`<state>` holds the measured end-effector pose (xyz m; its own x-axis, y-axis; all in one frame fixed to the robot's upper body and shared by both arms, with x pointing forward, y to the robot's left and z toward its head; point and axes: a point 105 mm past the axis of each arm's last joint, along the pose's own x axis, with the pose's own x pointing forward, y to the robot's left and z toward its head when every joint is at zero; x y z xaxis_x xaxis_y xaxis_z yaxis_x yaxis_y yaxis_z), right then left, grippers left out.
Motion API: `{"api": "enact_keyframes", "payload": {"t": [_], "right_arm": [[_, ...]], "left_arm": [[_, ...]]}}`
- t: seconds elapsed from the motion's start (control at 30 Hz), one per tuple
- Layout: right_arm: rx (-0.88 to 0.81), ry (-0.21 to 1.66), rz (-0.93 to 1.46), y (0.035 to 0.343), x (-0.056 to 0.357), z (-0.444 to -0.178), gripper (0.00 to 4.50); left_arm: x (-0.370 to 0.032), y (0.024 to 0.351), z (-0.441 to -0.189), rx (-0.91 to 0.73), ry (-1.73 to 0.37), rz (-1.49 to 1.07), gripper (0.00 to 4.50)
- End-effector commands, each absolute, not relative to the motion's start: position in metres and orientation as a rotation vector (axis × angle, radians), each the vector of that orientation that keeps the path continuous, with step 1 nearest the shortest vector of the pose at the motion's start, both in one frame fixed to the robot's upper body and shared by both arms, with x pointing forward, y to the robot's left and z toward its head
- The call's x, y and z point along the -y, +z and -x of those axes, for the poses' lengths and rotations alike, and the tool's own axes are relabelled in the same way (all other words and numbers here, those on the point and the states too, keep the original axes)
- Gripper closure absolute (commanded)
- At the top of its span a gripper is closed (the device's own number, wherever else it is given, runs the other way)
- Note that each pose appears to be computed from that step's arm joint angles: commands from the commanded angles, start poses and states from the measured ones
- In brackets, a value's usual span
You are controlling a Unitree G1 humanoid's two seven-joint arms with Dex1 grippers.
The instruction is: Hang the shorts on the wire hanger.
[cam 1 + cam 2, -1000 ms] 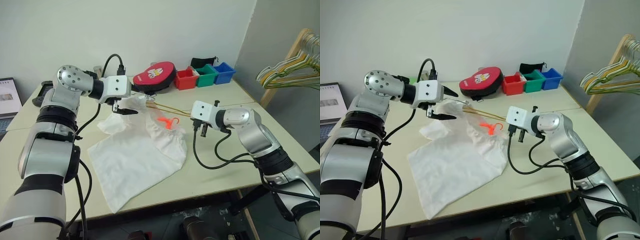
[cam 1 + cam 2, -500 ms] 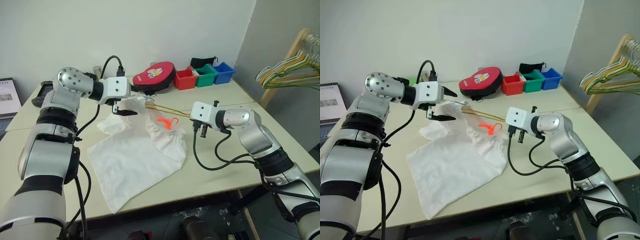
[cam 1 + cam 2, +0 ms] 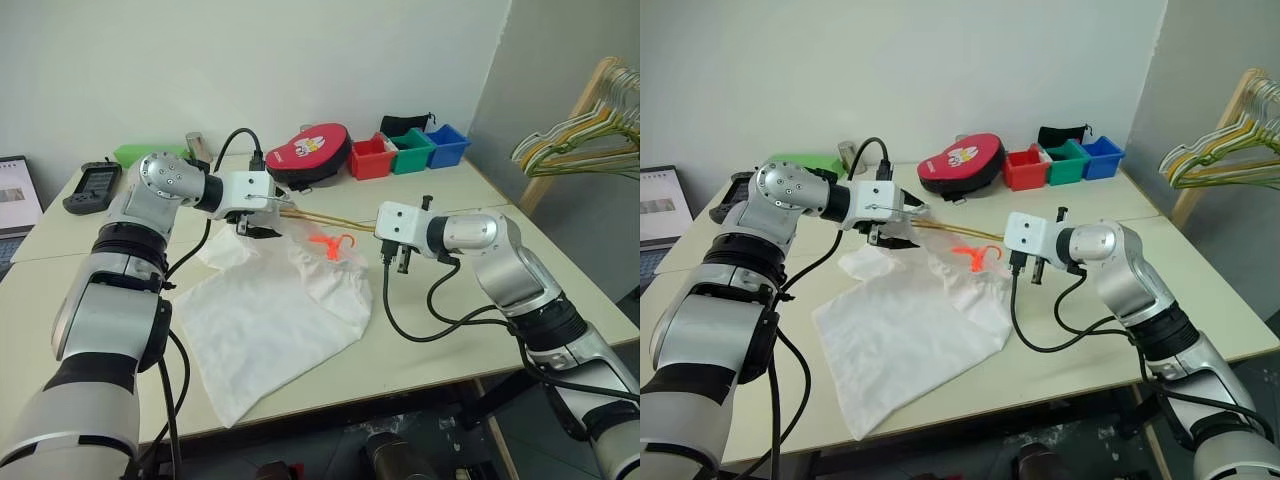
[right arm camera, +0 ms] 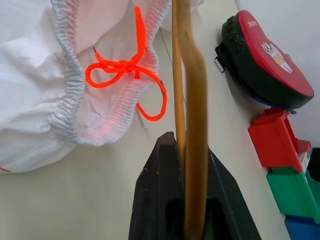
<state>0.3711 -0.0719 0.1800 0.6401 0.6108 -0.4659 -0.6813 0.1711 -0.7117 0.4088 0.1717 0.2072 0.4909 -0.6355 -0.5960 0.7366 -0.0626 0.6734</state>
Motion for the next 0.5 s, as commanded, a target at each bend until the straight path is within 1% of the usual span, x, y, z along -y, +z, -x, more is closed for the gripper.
{"api": "enact_keyframes", "payload": {"t": [0.03, 0.17, 0.27, 0.33, 0.37, 0.5], "right_arm": [[0.049, 0.92, 1.09, 0.2086, 0.0579, -0.3666, 4.5], [0.049, 0.92, 1.093, 0.2081, 0.058, -0.3671, 4.5], [0.048, 0.92, 1.093, 0.2076, 0.0584, -0.367, 4.5], [0.048, 0.92, 1.092, 0.2075, 0.0579, -0.3674, 4.5], [0.048, 0.919, 1.09, 0.2076, 0.0575, -0.3677, 4.5], [0.046, 0.917, 1.088, 0.2071, 0.0586, -0.3681, 4.5]], "left_arm": [[-0.1717, 0.2145, -0.4116, -0.079, -1.091, -1.213, 1.66], [-0.1727, 0.2156, -0.4119, -0.078, -1.086, -1.215, 2.43], [-0.1727, 0.2166, -0.412, -0.075, -1.084, -1.216, 3.13], [-0.173, 0.2173, -0.4123, -0.073, -1.08, -1.217, 3.52], [-0.1733, 0.2179, -0.4124, -0.072, -1.078, -1.217, 3.64], [-0.1736, 0.2193, -0.4129, -0.07, -1.073, -1.219, 4.46]]}}
